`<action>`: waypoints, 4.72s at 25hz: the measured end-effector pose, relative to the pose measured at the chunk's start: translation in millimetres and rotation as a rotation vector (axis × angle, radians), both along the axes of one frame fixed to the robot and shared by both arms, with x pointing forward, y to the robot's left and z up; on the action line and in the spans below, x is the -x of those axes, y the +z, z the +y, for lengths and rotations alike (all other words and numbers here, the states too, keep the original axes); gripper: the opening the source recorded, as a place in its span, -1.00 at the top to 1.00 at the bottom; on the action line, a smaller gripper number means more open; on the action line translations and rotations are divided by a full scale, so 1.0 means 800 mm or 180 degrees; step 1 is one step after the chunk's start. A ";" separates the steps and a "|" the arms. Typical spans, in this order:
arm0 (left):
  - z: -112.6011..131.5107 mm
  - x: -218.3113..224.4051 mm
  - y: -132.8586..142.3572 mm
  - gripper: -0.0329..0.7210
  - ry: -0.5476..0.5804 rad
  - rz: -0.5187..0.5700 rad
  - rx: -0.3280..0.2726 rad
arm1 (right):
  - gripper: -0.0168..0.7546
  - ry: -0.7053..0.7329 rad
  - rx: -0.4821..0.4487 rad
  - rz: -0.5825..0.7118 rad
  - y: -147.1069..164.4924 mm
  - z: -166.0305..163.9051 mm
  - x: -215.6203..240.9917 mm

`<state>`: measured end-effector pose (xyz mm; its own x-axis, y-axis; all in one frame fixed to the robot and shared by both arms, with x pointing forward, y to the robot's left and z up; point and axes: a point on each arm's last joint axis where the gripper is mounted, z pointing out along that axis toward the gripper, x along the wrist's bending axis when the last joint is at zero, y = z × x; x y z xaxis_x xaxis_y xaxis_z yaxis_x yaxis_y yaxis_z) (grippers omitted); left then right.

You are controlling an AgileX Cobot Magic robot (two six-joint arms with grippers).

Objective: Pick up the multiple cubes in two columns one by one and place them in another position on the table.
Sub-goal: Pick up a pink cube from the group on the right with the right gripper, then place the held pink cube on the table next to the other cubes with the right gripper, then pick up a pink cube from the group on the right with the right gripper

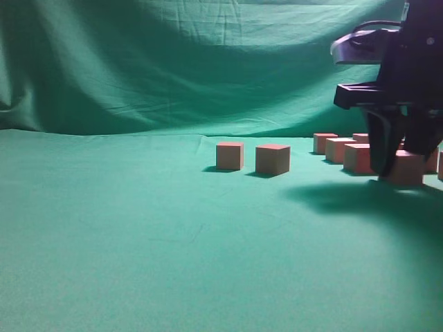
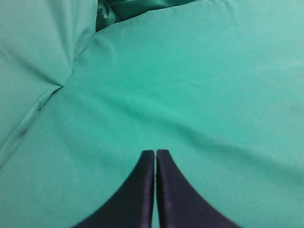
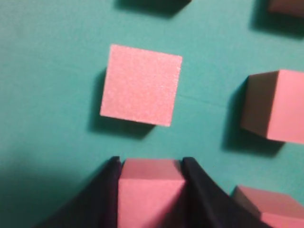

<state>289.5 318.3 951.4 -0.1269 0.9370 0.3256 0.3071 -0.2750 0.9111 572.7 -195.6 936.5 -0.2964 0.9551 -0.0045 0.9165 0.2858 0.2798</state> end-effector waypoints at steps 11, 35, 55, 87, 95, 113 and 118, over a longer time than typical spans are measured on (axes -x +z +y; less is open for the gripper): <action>0.000 0.000 0.000 0.91 0.0000 0.0000 0.0000 | 0.29 0.0198 -0.0071 0.0313 0.046 0.028 -0.008; 0.000 0.000 0.000 0.91 0.0000 0.0000 0.0000 | 0.29 0.0609 -0.0284 0.0234 0.056 0.261 -0.063; 0.000 0.000 0.000 0.91 0.0000 0.0000 0.0000 | 0.29 0.0464 -0.0239 0.0179 0.013 0.268 -0.077; 0.000 0.000 0.000 0.91 0.0000 0.0000 0.0000 | 0.19 0.0807 -0.0322 -0.0716 0.107 0.276 -0.104; 0.000 0.000 0.000 0.91 0.0000 0.0000 0.0000 | 0.19 0.0727 -0.0447 -0.1057 0.231 0.235 -0.078; 0.000 0.000 0.000 0.91 0.0000 0.0000 0.0000 | 0.19 -0.0811 0.0019 0.0063 0.193 -0.079 0.022; 0.000 0.000 0.000 0.91 0.0000 0.0000 0.0000 | 0.19 -0.0657 -0.0248 0.0285 0.113 -0.088 0.038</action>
